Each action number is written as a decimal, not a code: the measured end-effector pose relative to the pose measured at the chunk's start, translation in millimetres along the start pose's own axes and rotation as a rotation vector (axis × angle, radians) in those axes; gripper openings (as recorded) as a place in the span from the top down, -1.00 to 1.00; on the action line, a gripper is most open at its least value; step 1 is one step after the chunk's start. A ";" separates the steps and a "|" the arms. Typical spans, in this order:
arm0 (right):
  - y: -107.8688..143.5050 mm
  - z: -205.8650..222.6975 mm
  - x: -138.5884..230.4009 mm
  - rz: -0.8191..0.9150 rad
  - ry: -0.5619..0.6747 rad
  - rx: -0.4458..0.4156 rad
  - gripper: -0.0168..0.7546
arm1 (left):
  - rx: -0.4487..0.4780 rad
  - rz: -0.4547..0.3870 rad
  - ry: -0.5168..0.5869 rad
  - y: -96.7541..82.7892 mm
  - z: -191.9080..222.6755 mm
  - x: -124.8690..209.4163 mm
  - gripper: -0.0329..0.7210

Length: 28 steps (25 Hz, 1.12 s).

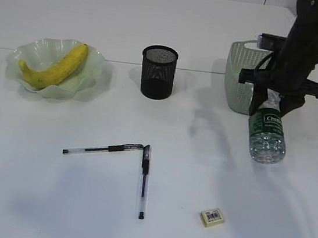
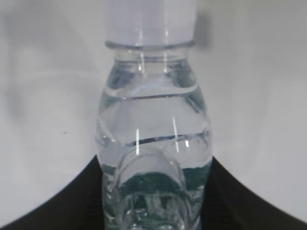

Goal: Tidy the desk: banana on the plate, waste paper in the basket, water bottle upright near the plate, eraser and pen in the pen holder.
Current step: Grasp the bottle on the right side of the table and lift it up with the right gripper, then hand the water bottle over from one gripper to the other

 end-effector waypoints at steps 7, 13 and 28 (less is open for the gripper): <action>11.5 -6.4 -2.9 0.011 -0.017 -0.066 0.04 | 0.000 0.000 0.000 0.0 0.0 0.0 0.96; 29.0 -8.6 -3.6 0.002 -0.022 -0.170 0.04 | 0.000 0.000 0.000 0.0 0.0 0.0 0.96; 97.2 -31.1 3.6 -0.248 -0.065 -0.231 0.04 | 0.000 0.000 0.000 0.0 0.0 0.0 0.96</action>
Point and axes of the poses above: a point on each arm's last joint axis where the gripper is mounted, z pointing out along that axis toward the gripper, y along the wrist's bending axis when the last joint is at zero, x = y × z, the point moved 7 cm from there along z, pointing out along that axis toward the gripper, and after that the axes turned 15 degrees about -z, right-handed, at the moved point
